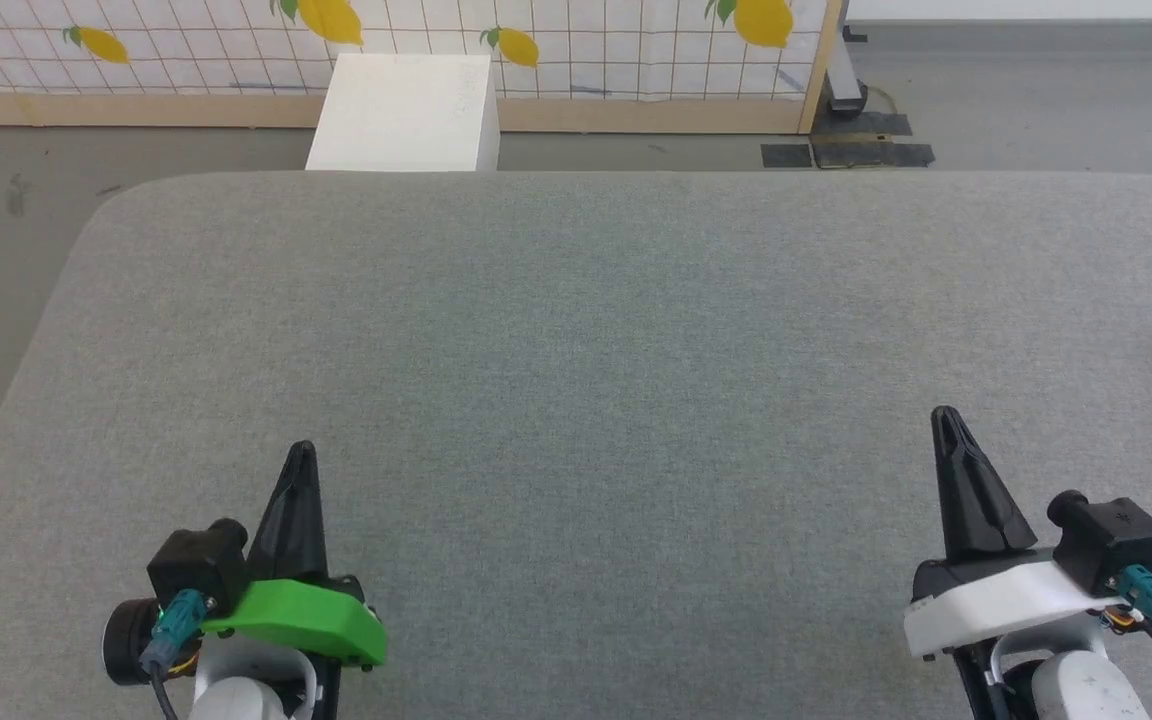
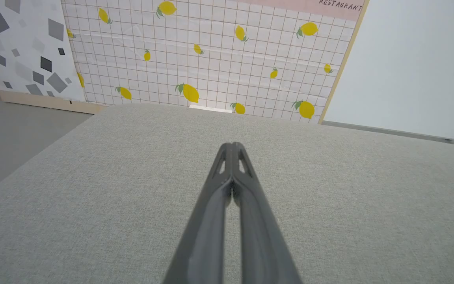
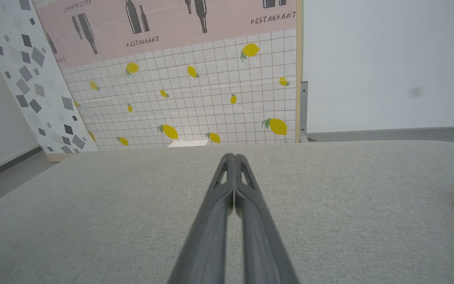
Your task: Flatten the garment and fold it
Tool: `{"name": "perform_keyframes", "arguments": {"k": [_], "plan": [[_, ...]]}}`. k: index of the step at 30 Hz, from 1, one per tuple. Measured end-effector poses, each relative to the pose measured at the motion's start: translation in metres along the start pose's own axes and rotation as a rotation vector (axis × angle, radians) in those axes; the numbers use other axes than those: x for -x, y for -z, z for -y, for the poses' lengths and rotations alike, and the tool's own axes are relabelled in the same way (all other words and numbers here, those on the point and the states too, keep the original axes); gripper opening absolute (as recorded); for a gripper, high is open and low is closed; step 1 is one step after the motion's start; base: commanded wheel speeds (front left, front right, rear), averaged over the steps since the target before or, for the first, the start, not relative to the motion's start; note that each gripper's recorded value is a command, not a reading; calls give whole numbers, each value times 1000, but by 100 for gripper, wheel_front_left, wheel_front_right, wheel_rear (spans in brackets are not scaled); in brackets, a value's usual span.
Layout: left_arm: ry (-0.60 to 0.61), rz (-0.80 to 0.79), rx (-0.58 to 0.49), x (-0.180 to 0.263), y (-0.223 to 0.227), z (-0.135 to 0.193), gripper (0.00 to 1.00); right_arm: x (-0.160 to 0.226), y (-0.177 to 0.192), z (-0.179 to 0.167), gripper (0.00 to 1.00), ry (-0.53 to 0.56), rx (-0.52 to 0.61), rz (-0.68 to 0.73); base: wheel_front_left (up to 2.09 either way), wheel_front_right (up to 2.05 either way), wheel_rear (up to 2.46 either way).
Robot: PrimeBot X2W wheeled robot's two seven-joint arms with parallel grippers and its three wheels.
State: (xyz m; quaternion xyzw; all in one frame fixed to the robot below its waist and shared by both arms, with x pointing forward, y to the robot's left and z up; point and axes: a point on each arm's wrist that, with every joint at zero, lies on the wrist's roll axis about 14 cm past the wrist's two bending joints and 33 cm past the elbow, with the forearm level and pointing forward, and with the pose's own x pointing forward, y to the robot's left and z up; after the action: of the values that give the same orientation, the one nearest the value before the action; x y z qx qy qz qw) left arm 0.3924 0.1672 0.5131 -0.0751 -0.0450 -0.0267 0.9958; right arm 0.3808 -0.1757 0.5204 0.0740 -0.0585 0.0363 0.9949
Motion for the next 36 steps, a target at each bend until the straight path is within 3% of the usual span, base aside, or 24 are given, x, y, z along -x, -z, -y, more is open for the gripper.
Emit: {"name": "perform_keyframes", "arguments": {"k": [36], "plan": [[1,-13,-61,1,-10,1,0,-2,-5,-7,0,-28,54,-27,0,0,0]]}}
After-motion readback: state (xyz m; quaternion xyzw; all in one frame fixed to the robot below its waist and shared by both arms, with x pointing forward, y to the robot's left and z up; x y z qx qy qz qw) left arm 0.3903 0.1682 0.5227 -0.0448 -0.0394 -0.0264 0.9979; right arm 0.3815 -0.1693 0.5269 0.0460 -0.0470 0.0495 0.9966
